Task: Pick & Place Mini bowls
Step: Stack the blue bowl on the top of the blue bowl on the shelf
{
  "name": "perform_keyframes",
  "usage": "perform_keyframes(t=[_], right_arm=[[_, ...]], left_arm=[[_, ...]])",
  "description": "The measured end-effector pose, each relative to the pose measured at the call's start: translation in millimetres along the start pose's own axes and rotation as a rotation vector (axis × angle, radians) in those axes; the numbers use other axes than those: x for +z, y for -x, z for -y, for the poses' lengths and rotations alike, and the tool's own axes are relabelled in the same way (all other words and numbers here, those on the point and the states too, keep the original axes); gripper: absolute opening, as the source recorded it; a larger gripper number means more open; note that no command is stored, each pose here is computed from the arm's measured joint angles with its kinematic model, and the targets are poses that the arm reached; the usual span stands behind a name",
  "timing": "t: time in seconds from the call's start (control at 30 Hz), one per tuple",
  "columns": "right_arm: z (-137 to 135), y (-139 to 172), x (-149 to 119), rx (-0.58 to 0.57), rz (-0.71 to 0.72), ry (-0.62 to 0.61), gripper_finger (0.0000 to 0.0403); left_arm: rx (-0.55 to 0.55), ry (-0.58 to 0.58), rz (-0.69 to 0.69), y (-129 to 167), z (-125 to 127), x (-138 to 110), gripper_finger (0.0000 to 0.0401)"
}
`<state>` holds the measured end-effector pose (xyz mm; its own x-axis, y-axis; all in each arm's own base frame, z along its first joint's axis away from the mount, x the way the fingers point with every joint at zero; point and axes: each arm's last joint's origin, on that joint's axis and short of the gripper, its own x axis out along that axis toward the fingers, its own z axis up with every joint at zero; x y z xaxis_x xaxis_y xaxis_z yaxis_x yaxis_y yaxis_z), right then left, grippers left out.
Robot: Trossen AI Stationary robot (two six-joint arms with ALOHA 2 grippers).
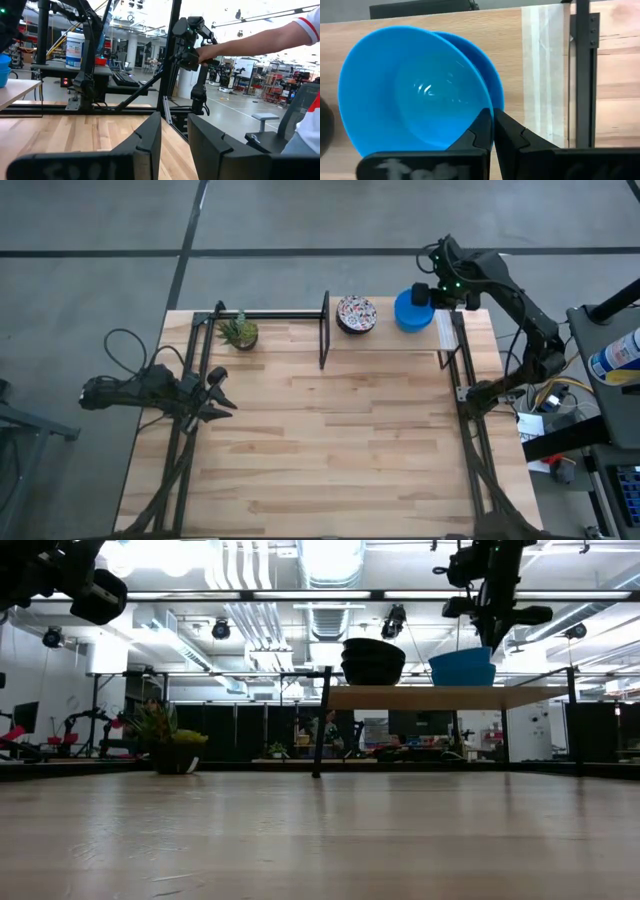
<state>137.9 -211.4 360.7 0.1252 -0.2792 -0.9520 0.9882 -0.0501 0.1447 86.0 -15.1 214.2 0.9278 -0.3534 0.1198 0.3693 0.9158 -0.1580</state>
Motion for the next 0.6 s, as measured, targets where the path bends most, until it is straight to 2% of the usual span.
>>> perform_keyframes(t=[0.2,0.3,0.43,0.6], right_arm=[[0.9,-6.6,-1.3,-0.016,-0.011,0.027,0.0009],[0.6,-6.9,-0.3,-0.019,0.004,0.05,0.0021],[0.0,-6.8,0.1,-0.015,0.009,0.066,0.0068],[-0.5,-6.8,0.2,-0.003,0.007,0.07,0.0146]], left_arm=[[0.0,0.0,0.0,0.0,0.0,0.0,0.009],[0.0,0.0,0.0,0.0,0.0,0.0,0.009],[0.0,0.0,0.0,0.0,0.0,0.0,0.009],[-0.001,0.0,0.0,0.0,0.0,0.0,0.009]])
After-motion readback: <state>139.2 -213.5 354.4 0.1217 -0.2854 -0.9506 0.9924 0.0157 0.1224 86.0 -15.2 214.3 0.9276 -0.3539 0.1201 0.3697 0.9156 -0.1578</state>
